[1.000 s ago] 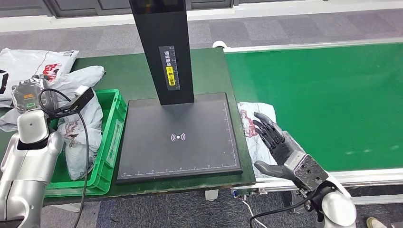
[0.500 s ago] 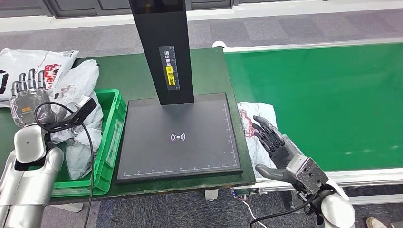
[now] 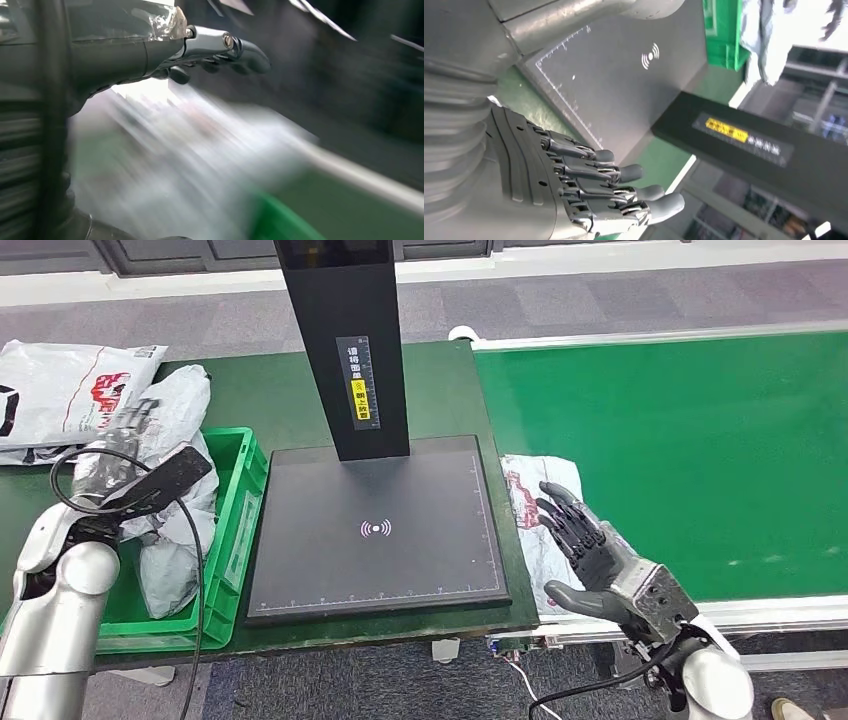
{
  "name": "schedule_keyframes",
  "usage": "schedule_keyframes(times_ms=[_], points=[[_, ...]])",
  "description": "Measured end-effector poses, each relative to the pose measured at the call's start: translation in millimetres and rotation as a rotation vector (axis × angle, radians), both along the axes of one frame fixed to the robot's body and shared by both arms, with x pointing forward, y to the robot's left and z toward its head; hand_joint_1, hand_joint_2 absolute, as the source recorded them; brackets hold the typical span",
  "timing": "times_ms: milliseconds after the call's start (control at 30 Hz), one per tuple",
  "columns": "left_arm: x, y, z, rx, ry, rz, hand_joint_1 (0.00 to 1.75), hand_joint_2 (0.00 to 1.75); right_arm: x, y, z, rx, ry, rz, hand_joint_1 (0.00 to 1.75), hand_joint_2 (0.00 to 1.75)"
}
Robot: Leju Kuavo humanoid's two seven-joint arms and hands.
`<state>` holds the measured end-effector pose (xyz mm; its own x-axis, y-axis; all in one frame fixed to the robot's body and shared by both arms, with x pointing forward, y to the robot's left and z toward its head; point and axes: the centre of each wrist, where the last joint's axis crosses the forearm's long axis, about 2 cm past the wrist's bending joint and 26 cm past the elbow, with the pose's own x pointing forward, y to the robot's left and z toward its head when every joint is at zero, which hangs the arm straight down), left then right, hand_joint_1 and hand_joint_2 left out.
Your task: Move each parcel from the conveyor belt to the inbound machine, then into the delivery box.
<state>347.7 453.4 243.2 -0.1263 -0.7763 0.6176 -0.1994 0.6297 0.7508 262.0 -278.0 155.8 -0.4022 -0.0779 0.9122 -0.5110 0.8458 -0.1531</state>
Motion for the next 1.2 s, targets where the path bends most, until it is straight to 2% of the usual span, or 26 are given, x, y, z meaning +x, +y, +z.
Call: schedule_keyframes(times_ms=[67,133,167,233,333,567,900,1000,1200], points=[[1.9,-10.6,7.4,-0.293,-0.071,-0.325,0.00,1.75,0.5,-5.2,0.1,0.004,-0.004,-0.009,0.00,1.75],[-0.2,-22.4,14.8,-0.563,-0.163,-0.599,0.00,1.75,3.0,-8.4,0.4,-0.005,-0.001,-0.014,0.00,1.75],[-2.6,-28.6,17.3,-0.678,-0.210,-0.701,0.00,1.75,5.1,-9.3,0.4,-0.017,0.006,-0.017,0.00,1.75],[-9.0,-42.5,17.6,-0.842,-0.279,-0.823,0.00,1.75,11.3,-11.0,1.3,-0.054,0.027,-0.027,0.00,1.75],[-19.0,-68.2,7.3,-0.949,-0.309,-0.887,0.00,1.75,24.8,-17.0,5.1,-0.123,0.058,-0.053,0.00,1.75],[-36.8,-135.7,-24.6,-1.022,-0.267,-0.972,0.00,1.75,58.4,-47.0,8.7,-0.296,0.138,-0.136,0.00,1.75],[-43.5,-159.5,-31.0,-1.062,-0.240,-1.027,0.00,1.75,72.8,-63.1,8.6,-0.380,0.189,-0.171,0.00,1.75],[-47.9,-172.2,-38.1,-1.084,-0.209,-1.079,0.00,1.75,93.1,-82.4,14.3,-0.507,0.261,-0.219,0.00,1.75],[-54.8,-203.0,-58.2,-1.145,-0.153,-1.205,0.00,1.75,145.7,-141.9,24.9,-0.743,0.484,-0.305,0.00,1.75]])
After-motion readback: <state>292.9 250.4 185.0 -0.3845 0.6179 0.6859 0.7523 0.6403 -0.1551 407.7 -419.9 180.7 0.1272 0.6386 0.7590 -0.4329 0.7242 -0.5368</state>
